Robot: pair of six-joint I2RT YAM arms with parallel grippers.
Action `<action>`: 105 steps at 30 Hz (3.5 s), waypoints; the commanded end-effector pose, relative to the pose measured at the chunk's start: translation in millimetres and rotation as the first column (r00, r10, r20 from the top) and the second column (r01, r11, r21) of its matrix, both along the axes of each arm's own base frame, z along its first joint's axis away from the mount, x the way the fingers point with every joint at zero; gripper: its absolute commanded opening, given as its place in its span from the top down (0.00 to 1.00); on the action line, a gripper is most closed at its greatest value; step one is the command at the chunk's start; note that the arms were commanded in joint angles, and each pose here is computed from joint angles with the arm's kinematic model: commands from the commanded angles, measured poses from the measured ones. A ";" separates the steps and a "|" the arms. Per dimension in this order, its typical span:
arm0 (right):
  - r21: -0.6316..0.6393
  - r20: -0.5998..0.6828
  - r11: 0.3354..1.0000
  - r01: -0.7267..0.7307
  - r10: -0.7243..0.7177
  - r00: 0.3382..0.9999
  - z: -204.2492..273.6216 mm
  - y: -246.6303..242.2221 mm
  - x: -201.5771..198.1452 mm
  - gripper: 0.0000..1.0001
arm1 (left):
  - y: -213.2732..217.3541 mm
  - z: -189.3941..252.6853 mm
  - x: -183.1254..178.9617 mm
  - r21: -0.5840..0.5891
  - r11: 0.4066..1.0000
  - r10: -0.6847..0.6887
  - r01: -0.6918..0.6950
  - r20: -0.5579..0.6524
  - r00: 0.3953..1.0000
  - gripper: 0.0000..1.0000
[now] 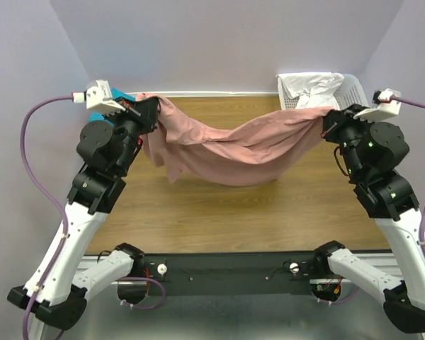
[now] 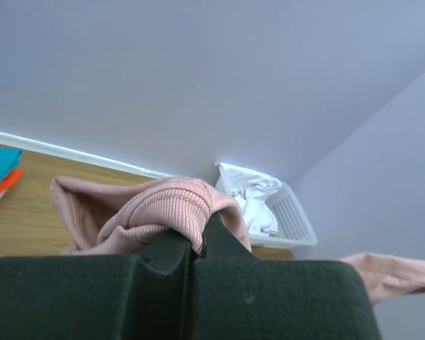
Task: Fold and stack the t-shirts
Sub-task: Flatten the tshirt out
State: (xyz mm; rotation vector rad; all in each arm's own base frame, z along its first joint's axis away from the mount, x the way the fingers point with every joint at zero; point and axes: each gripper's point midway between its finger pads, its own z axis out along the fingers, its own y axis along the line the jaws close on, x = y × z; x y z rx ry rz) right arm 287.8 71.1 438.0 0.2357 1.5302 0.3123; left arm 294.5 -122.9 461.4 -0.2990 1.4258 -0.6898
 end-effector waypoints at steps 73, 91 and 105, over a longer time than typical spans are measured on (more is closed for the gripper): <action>-0.070 -0.698 0.978 0.198 -0.190 0.690 -316.7 -35.6 -31.7 0.00 | 6.5 -455.6 41.8 0.208 0.974 0.139 0.095 -0.869 0.474 0.52; -0.044 -0.774 0.951 0.305 -0.225 0.592 -356.5 -37.7 -44.2 0.00 | 10.7 -388.9 21.0 0.177 0.983 0.117 0.042 -0.794 0.597 1.00; -0.205 -0.840 0.891 0.406 -0.373 0.393 -410.1 -58.4 -58.3 0.29 | 37.8 -310.9 -10.4 0.112 0.987 0.160 -0.114 -0.663 0.731 1.00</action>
